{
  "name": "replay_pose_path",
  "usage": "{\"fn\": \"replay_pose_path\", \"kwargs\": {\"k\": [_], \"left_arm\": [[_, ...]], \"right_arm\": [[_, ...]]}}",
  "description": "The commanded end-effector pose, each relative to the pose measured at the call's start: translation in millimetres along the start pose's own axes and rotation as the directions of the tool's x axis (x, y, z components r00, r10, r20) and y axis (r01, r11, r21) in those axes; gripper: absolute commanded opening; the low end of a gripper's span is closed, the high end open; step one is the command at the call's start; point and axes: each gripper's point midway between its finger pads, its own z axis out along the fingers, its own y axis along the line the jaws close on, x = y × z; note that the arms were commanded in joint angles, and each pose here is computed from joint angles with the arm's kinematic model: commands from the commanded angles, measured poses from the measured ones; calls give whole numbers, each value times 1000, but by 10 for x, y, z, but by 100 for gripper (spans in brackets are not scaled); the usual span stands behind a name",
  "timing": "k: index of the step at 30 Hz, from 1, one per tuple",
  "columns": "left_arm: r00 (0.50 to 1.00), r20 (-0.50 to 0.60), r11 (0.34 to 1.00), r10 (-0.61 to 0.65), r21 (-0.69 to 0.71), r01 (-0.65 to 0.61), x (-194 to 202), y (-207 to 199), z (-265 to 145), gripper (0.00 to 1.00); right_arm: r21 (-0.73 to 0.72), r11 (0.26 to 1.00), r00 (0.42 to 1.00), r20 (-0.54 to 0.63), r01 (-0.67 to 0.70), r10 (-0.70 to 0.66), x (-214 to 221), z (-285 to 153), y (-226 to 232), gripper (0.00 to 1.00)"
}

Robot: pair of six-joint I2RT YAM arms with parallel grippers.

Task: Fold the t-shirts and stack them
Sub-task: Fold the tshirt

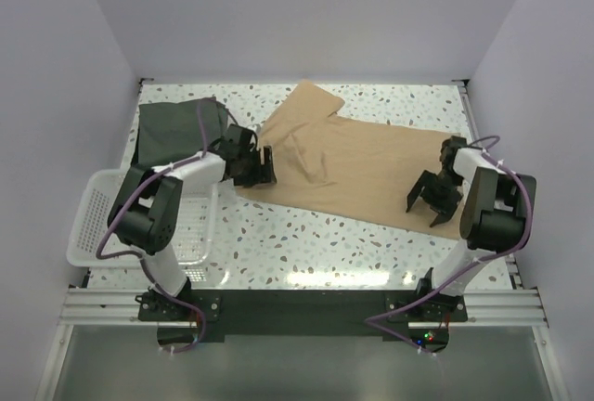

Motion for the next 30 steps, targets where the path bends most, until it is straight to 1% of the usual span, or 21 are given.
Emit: {"fn": "replay_pose_path", "kwargs": {"k": [1, 2, 5, 7, 8, 11, 12, 14, 15, 16, 17, 18, 20, 21, 22, 23, 24, 27, 28, 29, 30], "left_arm": [[999, -26, 1000, -20, -5, 19, 299, -46, -176, 76], [999, -33, 1000, -24, 1, 24, 360, -86, -204, 76], [998, -61, 999, 22, 38, -20, 602, -330, -318, 76], [997, -69, 999, 27, 34, -25, 666, -391, -405, 76], [997, -73, 999, 36, 38, -33, 701, -441, -442, 76], [999, -30, 999, 41, 25, -41, 599, -498, -616, 76], [999, 11, 999, 43, 32, -43, 475, -555, -704, 76], [997, 46, 997, 58, 42, -60, 351, -617, -785, 77], [995, 75, 996, 66, 59, -70, 238, -693, -833, 77], [993, 91, 994, 78, 72, -85, 182, -735, -832, 77], [991, 110, 992, 81, 88, -91, 117, -792, -839, 77], [991, 101, 988, 83, 120, -95, 117, -853, -801, 77], [987, 127, 978, 94, 173, -116, 30, -988, -743, 78], [989, 112, 972, 96, 203, -117, 43, -1046, -672, 78], [986, 140, 965, 86, 235, -117, -49, -1123, -636, 78], [987, 144, 961, 75, 252, -110, -84, -1137, -594, 78], [989, 130, 956, 70, 274, -104, -76, -1169, -519, 78], [989, 140, 952, 49, 292, -88, -163, -1168, -405, 78], [988, 143, 952, 50, 293, -91, -167, -1168, -388, 78], [990, 135, 955, 46, 284, -84, -135, -1104, -336, 78], [989, 139, 954, 43, 288, -82, -134, -1086, -320, 78]], "right_arm": [[21, 997, 988, -132, -73, 76, 413, 19, -314, 77], [16, 997, 991, -116, -72, 73, 418, -33, -344, 77], [10, 997, 991, -106, -81, 81, 474, -141, -407, 77], [-1, 996, 990, -110, -85, 84, 518, -195, -393, 77], [-13, 996, 992, -88, -88, 86, 500, -251, -379, 77], [-64, 994, 995, -38, -91, 89, 411, -408, -290, 77], [-81, 994, 997, -14, -78, 78, 380, -484, -239, 77], [-110, 993, 998, 42, -45, 50, 244, -658, -101, 76], [-118, 993, 998, 57, -5, 12, 238, -712, 27, 75], [-144, 990, 995, 97, 10, 4, 140, -817, 164, 75], [-176, 984, 994, 105, 32, -14, 129, -858, 304, 75], [-203, 976, 991, 123, 77, -52, 114, -902, 510, 74], [-273, 957, 986, 155, 96, -55, 38, -939, 815, 72], [-317, 938, 983, 155, 140, -94, 95, -966, 1031, 71], [-350, 922, 978, 181, 166, -108, 20, -979, 1250, 69], [-369, 910, 974, 191, 189, -125, 14, -989, 1384, 69], [-400, 885, 964, 205, 241, -170, 65, -1039, 1625, 68], [-462, 833, 951, 201, 303, -235, 100, -920, 2167, 65], [-479, 814, 942, 227, 330, -249, 121, -995, 2282, 65], [-476, 806, 936, 213, 351, -282, 188, -878, 2416, 64], [-481, 797, 930, 220, 366, -294, 203, -864, 2503, 63]]}}
